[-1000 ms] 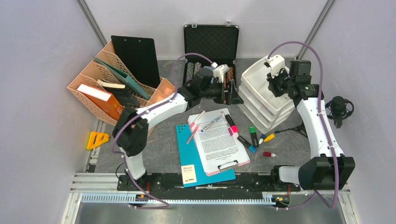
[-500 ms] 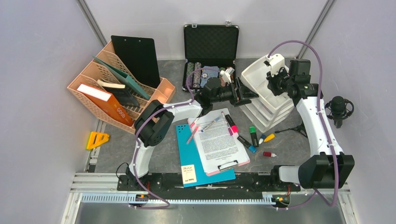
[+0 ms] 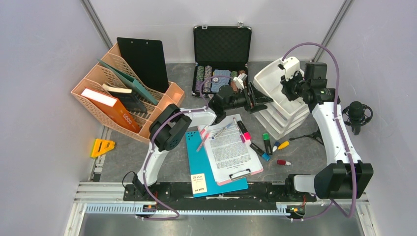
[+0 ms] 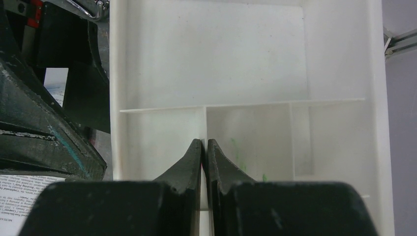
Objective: Organize the desk
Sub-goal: Open the drawer in the storage box.
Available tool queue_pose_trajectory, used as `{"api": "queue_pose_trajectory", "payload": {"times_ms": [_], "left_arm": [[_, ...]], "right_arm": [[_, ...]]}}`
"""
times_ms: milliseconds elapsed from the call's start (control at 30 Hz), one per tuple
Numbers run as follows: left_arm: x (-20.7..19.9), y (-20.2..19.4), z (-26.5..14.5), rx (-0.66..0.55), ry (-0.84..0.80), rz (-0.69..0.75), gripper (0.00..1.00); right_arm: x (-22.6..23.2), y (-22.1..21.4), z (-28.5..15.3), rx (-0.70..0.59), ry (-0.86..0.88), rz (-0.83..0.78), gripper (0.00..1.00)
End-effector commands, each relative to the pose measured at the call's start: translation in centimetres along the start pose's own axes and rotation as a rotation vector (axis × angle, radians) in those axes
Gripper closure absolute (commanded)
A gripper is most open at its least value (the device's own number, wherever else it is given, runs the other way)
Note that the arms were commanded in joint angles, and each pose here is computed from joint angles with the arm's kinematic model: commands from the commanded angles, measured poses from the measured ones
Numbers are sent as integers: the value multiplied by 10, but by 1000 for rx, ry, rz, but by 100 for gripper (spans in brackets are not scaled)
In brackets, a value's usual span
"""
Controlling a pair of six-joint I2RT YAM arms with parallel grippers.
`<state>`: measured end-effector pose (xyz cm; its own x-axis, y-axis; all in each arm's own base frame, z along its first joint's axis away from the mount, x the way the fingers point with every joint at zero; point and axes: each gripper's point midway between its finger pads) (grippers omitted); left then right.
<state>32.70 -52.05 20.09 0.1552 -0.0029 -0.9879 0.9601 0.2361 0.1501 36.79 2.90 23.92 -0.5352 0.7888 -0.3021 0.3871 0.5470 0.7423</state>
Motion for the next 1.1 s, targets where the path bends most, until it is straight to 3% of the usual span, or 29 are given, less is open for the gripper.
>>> {"api": "queue_pose_trajectory", "payload": {"times_ms": [0,200,400,767,1067], "left_arm": [[-40,10,7,-27,-160,15,6],[-44,11,8,-33,-223,2,5],[-74,11,4,-16,-345,1,6],[-101,1,-12,20,-436,-29,22],[-116,-11,-30,51,-481,-8,23]], "right_arm": [[7,-14,10,30,20,5,100],[8,-18,12,38,23,7,100],[8,-21,12,49,19,1,100],[5,-32,14,80,-8,-11,100],[-2,-39,14,111,-52,-16,100]]}}
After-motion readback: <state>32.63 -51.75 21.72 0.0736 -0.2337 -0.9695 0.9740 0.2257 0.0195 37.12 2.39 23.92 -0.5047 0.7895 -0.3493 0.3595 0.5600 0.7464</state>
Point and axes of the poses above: each gripper's point midway between its finger pads, its own z axis out along the fingers, its own x axis along the line the jaws close on, y = z × x, and after that the axes turned 8 degrees about -z, right-handed
